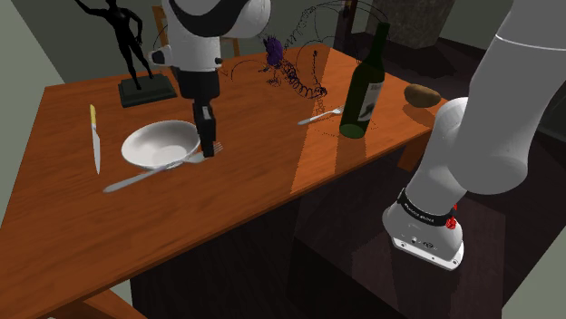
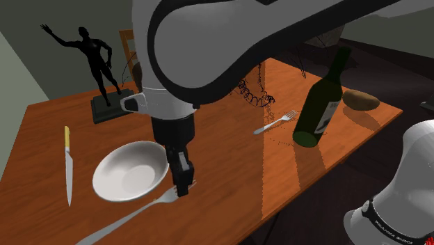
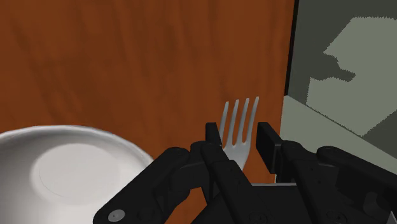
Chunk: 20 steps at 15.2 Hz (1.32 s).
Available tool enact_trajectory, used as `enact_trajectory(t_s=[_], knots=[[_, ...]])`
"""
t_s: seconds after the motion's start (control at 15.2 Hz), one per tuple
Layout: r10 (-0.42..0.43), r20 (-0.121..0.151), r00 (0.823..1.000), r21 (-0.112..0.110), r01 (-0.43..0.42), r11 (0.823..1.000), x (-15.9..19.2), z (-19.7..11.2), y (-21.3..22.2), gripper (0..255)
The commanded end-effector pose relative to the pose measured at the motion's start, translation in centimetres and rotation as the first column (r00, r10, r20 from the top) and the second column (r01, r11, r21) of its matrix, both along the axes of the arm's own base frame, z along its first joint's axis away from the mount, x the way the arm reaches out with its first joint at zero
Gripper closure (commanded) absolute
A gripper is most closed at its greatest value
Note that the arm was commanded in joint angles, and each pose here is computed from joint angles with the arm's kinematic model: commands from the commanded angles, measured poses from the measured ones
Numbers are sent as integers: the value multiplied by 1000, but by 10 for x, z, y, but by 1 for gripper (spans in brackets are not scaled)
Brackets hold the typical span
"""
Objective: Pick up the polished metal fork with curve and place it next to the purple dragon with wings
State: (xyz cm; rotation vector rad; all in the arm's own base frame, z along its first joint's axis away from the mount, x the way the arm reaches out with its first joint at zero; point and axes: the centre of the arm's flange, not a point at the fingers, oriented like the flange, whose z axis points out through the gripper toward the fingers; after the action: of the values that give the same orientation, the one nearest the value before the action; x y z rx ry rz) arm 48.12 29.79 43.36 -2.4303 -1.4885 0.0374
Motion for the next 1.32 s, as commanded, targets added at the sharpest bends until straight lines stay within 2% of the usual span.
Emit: enact_trajectory(t_s=[0.0, 1.25], knots=[[0, 0, 1000, 0, 0, 1000, 0, 10, 1, 255], [0, 0, 1000, 0, 0, 1000, 0, 110, 1, 255]])
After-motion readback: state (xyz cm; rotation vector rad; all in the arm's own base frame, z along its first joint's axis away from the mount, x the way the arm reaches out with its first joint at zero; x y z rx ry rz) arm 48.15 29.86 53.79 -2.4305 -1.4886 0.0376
